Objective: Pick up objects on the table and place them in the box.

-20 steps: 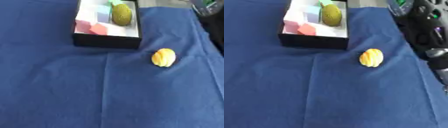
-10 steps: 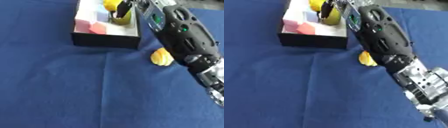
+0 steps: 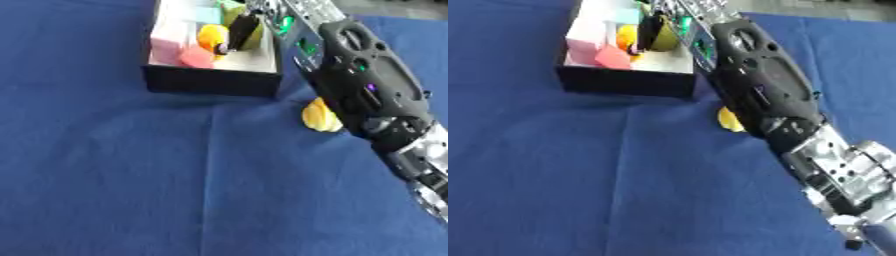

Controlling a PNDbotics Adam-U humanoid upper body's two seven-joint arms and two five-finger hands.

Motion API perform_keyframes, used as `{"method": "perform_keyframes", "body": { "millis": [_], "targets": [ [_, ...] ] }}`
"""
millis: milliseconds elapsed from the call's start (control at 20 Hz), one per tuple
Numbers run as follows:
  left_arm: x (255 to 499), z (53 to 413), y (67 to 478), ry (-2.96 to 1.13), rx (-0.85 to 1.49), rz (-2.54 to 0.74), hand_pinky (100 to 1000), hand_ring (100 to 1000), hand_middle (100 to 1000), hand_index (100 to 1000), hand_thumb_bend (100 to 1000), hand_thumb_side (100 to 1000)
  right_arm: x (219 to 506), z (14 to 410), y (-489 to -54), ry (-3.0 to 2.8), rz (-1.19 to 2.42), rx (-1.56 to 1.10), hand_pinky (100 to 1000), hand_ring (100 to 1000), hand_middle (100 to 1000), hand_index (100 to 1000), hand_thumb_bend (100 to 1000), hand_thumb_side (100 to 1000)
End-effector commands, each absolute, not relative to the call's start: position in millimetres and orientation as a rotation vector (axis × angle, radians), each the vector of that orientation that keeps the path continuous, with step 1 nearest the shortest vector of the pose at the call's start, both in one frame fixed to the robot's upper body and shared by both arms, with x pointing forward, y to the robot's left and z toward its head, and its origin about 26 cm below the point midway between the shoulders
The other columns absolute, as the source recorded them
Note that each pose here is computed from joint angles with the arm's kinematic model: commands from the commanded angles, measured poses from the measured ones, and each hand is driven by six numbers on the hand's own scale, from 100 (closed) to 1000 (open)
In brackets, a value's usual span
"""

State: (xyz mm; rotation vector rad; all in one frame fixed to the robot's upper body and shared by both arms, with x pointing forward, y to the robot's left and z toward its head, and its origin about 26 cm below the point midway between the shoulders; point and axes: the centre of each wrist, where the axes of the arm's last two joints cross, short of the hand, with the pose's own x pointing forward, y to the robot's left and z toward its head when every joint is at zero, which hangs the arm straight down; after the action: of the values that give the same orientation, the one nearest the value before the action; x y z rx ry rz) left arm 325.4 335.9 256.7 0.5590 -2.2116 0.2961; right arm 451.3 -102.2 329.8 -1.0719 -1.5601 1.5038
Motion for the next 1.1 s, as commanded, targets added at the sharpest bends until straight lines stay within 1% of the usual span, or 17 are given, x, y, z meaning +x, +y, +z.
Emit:
{"method": "perform_keyframes", "body": {
  "millis": [50,300,550,750,900,1100],
  "targets": [
    [322,265,342,-2.229,0.594,0.290,770,795,773,798,100,577,437,360,-117,-1.674,1.412,-1.112,881,839,793,905,561,218],
    [322,260,346,-2.206,0.609,0.298,769,794,771,798,100,577,396,389,-145,-1.838,1.286,-1.116,879,837,792,904,546,210],
    [321,258,348,-2.200,0.625,0.299,769,793,771,798,100,575,354,398,-177,-1.854,1.281,-1.085,883,848,804,908,556,224],
    [320,256,352,-2.190,0.643,0.301,769,793,771,797,101,575,318,396,-202,-1.846,1.313,-1.090,883,853,810,908,564,238],
    [320,255,353,-2.187,0.652,0.307,768,793,771,797,102,576,292,385,-218,-1.816,1.362,-1.071,883,853,805,908,575,244],
    [320,254,352,-2.184,0.651,0.302,768,792,770,796,103,575,291,363,-237,-1.742,1.417,-1.017,884,856,807,901,574,250]
  ]
}}
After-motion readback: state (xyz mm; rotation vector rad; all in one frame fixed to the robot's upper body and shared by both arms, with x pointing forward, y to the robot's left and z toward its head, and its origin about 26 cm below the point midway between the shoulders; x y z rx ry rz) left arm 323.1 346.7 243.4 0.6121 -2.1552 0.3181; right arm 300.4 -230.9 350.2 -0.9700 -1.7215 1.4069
